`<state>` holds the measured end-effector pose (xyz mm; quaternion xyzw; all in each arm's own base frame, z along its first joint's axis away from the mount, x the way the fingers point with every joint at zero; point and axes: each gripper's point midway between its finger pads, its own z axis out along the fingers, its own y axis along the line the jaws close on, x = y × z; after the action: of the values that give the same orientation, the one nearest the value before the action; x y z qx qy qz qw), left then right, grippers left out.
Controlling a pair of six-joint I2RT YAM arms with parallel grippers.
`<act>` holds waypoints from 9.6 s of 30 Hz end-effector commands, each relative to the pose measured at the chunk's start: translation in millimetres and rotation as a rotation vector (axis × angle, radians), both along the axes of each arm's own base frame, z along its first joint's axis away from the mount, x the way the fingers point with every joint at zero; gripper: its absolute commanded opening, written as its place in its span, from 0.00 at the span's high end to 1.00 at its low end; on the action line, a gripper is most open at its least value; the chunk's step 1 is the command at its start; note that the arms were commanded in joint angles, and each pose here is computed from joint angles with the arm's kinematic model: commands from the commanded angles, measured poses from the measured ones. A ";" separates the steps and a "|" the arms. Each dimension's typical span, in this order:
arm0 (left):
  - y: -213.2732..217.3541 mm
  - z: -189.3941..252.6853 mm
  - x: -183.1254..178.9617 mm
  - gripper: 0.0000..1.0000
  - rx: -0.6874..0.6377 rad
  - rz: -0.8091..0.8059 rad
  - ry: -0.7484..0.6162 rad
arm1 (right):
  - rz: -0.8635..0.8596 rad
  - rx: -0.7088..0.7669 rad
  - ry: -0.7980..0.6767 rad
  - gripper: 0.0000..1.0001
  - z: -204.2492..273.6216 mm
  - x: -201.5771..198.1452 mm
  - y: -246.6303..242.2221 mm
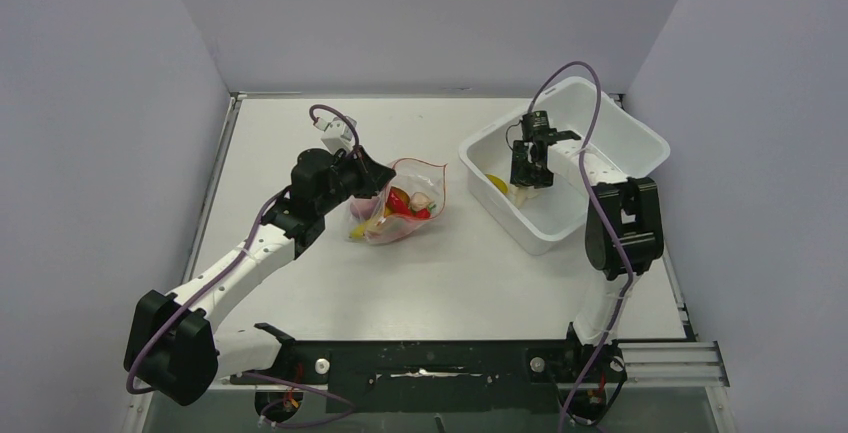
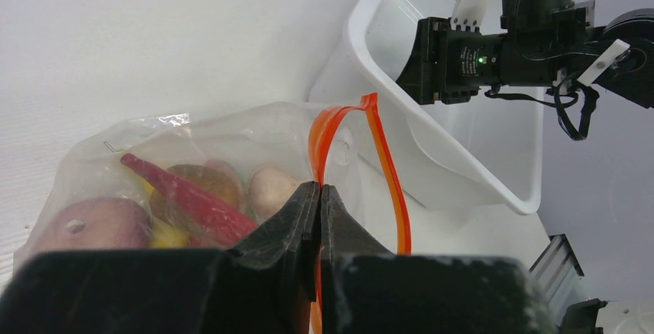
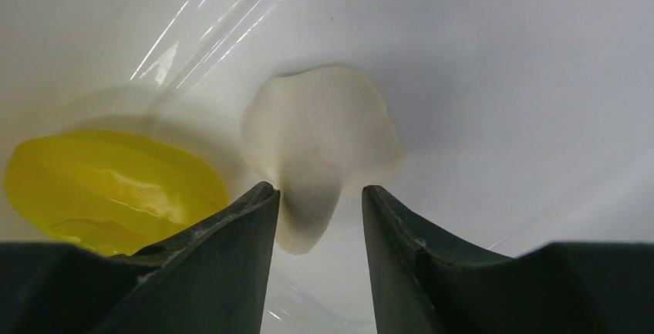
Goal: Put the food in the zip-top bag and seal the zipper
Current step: Pick up the fake vegetable from the bin, then place the fake vegetable in the zipper food storage bag, then zip the zipper food storage bag at the center of the board.
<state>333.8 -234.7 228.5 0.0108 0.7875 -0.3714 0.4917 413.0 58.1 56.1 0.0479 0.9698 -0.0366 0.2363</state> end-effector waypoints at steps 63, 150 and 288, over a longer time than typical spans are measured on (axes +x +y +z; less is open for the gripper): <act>-1.5 40.7 0.7 1.00 -0.068 -0.020 -0.117 | 0.346 0.293 -0.601 0.81 230.5 3.8 105.5; -11.8 50.6 -16.2 1.00 -0.163 -0.100 -0.151 | 1.623 0.358 -0.697 0.39 169.9 -172.1 299.4; 2.0 23.9 -107.6 1.00 0.328 -0.551 -0.655 | 1.837 0.235 -0.778 1.00 192.2 -139.5 282.2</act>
<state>232.8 -230.1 221.2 0.3987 0.6449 -0.3285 0.5633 246.9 359.5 232.4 -0.6953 0.4703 0.3189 0.4402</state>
